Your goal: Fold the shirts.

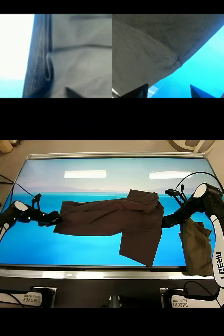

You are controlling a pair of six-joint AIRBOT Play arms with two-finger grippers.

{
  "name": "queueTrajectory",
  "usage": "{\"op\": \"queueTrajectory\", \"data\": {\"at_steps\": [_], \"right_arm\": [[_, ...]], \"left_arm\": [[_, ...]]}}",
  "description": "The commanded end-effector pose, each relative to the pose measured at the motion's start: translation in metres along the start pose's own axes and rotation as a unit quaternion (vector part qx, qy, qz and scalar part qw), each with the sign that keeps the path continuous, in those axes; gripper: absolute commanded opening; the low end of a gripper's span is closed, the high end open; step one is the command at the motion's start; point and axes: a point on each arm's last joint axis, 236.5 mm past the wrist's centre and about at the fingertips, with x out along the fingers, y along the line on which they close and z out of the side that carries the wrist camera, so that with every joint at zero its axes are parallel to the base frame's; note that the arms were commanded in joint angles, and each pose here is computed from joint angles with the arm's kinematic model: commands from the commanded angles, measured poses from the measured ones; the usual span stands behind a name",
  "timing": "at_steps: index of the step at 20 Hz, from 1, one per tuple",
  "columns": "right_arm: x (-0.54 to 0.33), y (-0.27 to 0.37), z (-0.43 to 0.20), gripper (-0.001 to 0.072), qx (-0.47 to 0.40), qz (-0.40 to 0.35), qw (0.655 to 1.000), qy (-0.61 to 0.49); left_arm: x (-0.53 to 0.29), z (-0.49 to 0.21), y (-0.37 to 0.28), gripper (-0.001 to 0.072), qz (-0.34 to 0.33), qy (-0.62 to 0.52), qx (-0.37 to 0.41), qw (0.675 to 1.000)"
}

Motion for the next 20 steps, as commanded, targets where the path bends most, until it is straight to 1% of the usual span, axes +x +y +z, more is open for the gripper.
{"op": "queueTrajectory", "data": {"at_steps": [1,4,7,9,13,15,16,20], "right_arm": [[0.0,0.001,0.0,0.0531,0.0,0.002,1.0,-0.001],[0.0,0.002,0.0,0.0531,0.0,0.003,1.0,0.0],[0.0,0.0,0.002,0.0531,0.0,0.0,1.0,-0.004],[0.0,0.0,0.002,0.0531,0.0,0.0,1.0,-0.004],[0.0,0.001,0.0,0.0531,0.0,0.002,1.0,0.0],[0.0,0.001,0.001,0.0531,0.0,0.001,1.0,-0.001],[0.0,0.001,0.0,0.0531,0.0,0.002,1.0,0.0],[0.0,0.002,0.0,0.0531,0.0,0.003,1.0,0.001]], "left_arm": [[-0.01,-0.002,0.009,0.0456,-0.005,0.02,-0.023,1.0],[-0.053,0.014,0.02,0.0456,-0.01,-0.008,-0.036,0.999],[-0.053,-0.031,0.035,0.0463,-0.005,0.067,-0.055,0.996],[-0.034,-0.056,0.04,0.0537,-0.005,0.095,-0.069,0.993],[-0.012,-0.069,0.041,0.0531,-0.013,0.092,-0.092,0.991],[-0.01,-0.062,0.042,0.0519,-0.01,0.077,-0.09,0.993],[-0.009,-0.058,0.043,0.05,-0.008,0.068,-0.089,0.994],[-0.006,-0.047,0.035,0.0488,-0.018,0.045,-0.095,0.994]]}}
